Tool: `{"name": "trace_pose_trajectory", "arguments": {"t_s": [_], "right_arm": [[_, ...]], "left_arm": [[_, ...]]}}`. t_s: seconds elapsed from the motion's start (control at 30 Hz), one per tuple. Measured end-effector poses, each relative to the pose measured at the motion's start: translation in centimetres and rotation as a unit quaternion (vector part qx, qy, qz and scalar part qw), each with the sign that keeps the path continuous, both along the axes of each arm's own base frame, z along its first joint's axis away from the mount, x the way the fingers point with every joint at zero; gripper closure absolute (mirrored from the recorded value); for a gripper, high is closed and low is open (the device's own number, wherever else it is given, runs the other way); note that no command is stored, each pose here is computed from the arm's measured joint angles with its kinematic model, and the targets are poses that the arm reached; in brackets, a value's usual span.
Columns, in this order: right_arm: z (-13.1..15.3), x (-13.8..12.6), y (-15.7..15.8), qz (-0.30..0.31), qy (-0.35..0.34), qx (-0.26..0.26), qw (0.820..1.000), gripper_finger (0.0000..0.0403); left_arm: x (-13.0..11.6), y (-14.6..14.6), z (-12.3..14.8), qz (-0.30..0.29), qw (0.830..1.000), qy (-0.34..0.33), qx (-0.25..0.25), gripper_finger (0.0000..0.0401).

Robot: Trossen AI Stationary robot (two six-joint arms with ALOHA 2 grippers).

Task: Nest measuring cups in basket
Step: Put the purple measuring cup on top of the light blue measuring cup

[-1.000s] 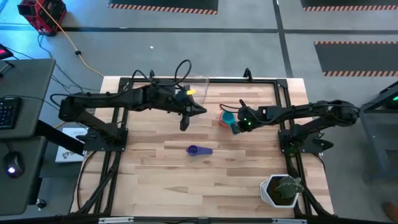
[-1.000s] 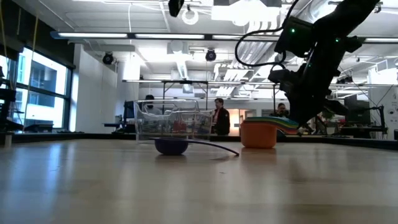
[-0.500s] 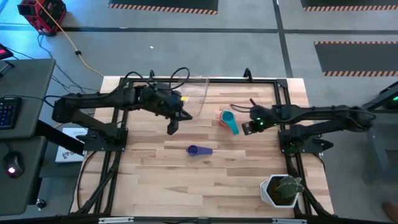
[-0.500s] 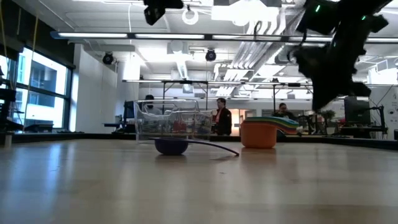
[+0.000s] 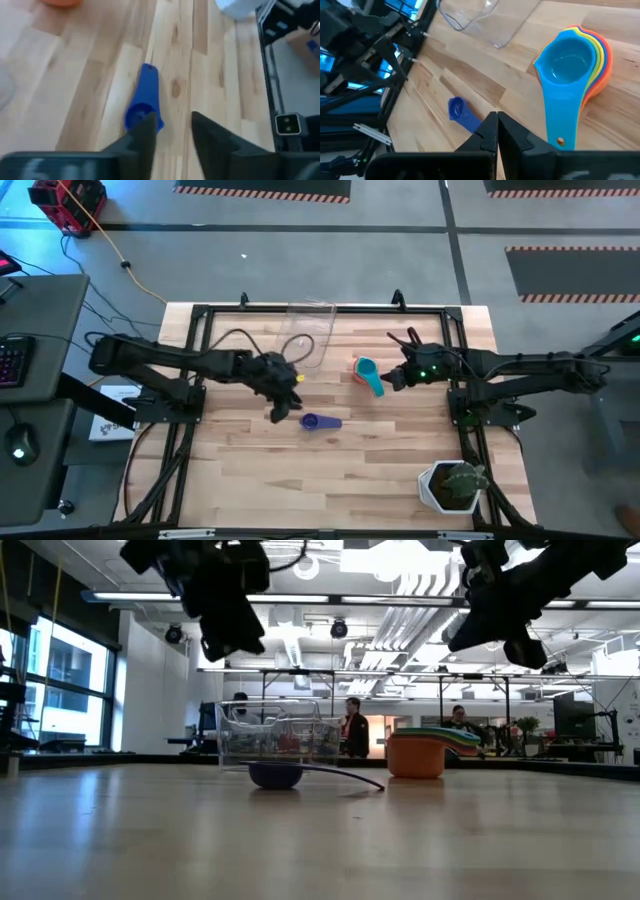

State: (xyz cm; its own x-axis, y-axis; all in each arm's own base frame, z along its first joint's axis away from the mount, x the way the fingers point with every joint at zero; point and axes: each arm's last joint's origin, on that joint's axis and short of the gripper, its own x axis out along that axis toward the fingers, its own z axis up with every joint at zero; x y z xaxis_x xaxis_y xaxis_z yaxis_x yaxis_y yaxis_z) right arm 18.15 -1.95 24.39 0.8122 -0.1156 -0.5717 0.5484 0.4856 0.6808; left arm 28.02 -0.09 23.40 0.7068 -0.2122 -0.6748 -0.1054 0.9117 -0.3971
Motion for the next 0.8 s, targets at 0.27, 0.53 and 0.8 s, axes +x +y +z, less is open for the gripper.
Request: {"name": "trace_pose_trajectory", "arguments": {"t_s": [0.27, 0.53, 0.8], "right_arm": [[-0.3, -0.2, 0.0, 0.004, 0.016, 0.002, 1.0, 0.0402], [-0.3, -0.2, 0.0, 0.002, 0.022, -0.012, 1.0, 0.0402], [-0.4, -0.3, 0.0, 0.005, 0.026, -0.02, 0.999, 0.0402]], "left_arm": [[3.0, -0.6, -4.5, -0.004, 0.994, 0.098, 0.045, 0.0172], [4.6, -0.6, -8.9, 0.016, 0.988, 0.149, 0.033, 0.017], [4.9, -2.0, -10.2, -0.02, 0.986, 0.153, 0.063, 0.0216]]}}
